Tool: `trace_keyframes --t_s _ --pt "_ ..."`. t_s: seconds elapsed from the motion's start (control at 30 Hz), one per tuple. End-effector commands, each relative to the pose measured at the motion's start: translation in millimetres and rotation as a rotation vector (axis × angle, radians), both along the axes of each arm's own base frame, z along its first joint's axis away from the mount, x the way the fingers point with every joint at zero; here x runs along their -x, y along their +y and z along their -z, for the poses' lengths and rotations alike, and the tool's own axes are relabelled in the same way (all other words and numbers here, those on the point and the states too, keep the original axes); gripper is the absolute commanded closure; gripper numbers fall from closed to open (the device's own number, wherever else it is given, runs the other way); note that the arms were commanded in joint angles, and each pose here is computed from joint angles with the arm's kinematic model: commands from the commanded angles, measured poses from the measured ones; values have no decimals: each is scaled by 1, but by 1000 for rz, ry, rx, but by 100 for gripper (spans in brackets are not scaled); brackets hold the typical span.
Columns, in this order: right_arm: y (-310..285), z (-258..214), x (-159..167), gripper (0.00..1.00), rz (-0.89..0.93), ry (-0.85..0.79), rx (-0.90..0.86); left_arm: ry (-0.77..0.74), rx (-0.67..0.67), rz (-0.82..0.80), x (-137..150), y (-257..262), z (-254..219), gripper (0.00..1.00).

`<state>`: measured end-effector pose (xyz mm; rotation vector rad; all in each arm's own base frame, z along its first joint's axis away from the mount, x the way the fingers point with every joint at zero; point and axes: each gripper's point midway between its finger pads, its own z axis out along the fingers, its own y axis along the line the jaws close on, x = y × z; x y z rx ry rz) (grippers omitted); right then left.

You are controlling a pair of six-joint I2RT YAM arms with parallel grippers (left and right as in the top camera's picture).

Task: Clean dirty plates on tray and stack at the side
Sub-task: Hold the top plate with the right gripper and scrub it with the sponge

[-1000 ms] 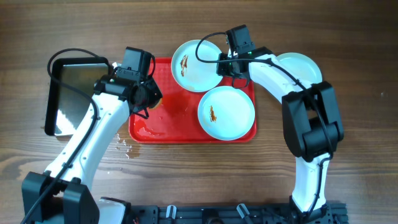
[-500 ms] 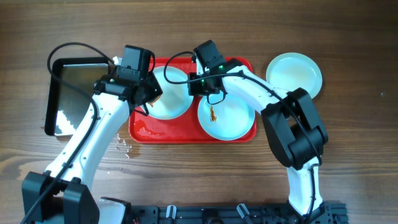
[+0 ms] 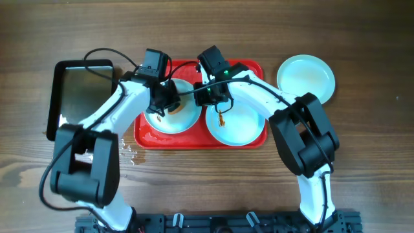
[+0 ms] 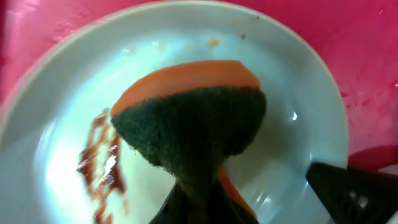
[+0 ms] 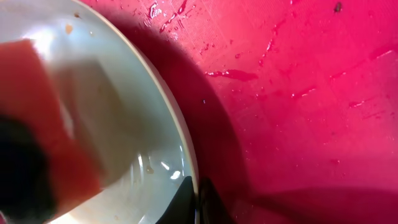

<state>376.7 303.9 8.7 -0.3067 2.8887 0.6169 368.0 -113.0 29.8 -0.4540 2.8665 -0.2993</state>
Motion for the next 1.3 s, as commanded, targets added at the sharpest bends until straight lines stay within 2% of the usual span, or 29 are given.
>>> trace_keyframes --t_s 0.0,0.03,0.1,0.17,0.3,0.43,0.53,0.63,0.67,0.73,0.77,0.97,1.13,1.27 --pt "1 9 1 96 1 15 10 73 150 59 4 -29 21 96" --pt "1 9 1 95 0 15 11 91 163 66 7 -33 27 96" --pt "1 9 1 95 0 15 11 111 103 53 9 -24 41 96" --pt "-1 10 3 96 0 24 18 154 -103 6 18 14 56 95" --pt "-1 9 3 96 0 23 17 204 -503 -44 37 86 48 96" --pt "-7 12 1 96 21 18 50 198 -619 -63 37 104 36 96" --pt "-10 13 0 96 44 15 70 175 -702 -155 34 118 11 96" --pt "-10 13 0 96 44 15 70 119 -597 -227 28 106 -8 96" --pt "-10 13 0 96 44 16 70 117 -502 -223 29 91 -12 96" --pt "-11 14 2 96 48 25 74 170 -224 -93 35 42 -10 96" --pt "-12 14 2 96 51 27 74 191 -146 -51 39 27 -9 96" --pt "-11 14 2 96 67 35 70 189 36 -19 46 -4 16 96" --pt "-12 14 3 96 66 40 72 205 43 -2 62 -6 38 96" --pt "-13 15 4 96 64 44 76 211 -220 -50 70 42 43 96"
